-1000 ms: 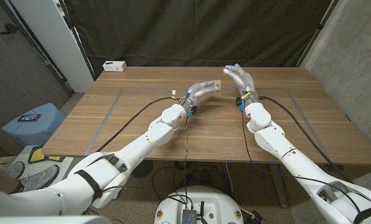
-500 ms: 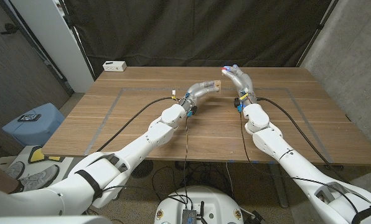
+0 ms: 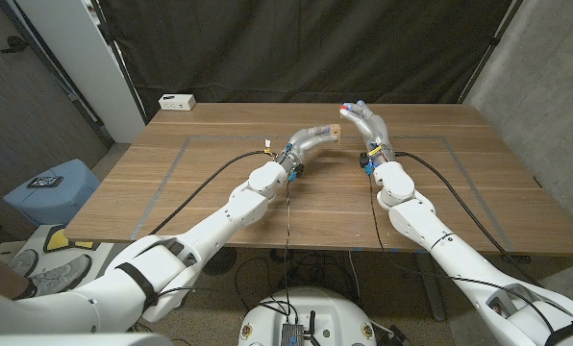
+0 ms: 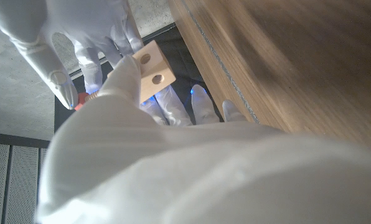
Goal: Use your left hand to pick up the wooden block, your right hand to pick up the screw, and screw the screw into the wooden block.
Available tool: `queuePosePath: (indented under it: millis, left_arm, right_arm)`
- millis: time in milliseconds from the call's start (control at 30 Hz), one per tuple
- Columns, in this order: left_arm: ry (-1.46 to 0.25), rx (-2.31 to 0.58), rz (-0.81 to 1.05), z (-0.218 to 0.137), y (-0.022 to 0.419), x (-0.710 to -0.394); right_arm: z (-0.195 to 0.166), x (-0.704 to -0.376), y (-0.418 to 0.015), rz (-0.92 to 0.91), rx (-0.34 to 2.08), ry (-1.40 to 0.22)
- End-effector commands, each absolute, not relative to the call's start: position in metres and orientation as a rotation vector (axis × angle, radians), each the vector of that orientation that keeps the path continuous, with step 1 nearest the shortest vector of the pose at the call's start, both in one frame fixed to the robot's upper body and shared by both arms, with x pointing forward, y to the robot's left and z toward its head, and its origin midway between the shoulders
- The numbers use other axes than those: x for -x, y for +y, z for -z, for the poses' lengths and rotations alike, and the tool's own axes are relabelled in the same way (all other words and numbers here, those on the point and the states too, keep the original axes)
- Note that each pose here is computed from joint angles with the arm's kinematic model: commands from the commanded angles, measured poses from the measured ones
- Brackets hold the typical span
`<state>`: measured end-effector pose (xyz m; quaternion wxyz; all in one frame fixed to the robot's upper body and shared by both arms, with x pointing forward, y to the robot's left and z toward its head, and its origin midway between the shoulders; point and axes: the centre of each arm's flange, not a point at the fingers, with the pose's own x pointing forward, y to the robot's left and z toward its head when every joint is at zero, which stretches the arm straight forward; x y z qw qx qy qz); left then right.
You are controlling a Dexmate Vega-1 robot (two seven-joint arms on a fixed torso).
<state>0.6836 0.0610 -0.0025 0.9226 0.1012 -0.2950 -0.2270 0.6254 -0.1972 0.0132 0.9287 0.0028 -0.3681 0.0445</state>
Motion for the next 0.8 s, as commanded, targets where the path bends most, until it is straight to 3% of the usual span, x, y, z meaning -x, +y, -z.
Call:
queuePosePath:
  millis: [33, 800]
  left_arm:
    - [-0.599, -0.213, 0.464, 0.0039, 0.0602, -0.6841]
    - [-0.601, -0.235, 0.471, 0.0014, 0.0563, -0.6829]
  right_arm:
    - [-0.011, -0.6262, -0.1952, -0.103, 0.007, -0.749]
    - [-0.0074, -0.6251, -0.1954, -0.104, 0.036, -0.737]
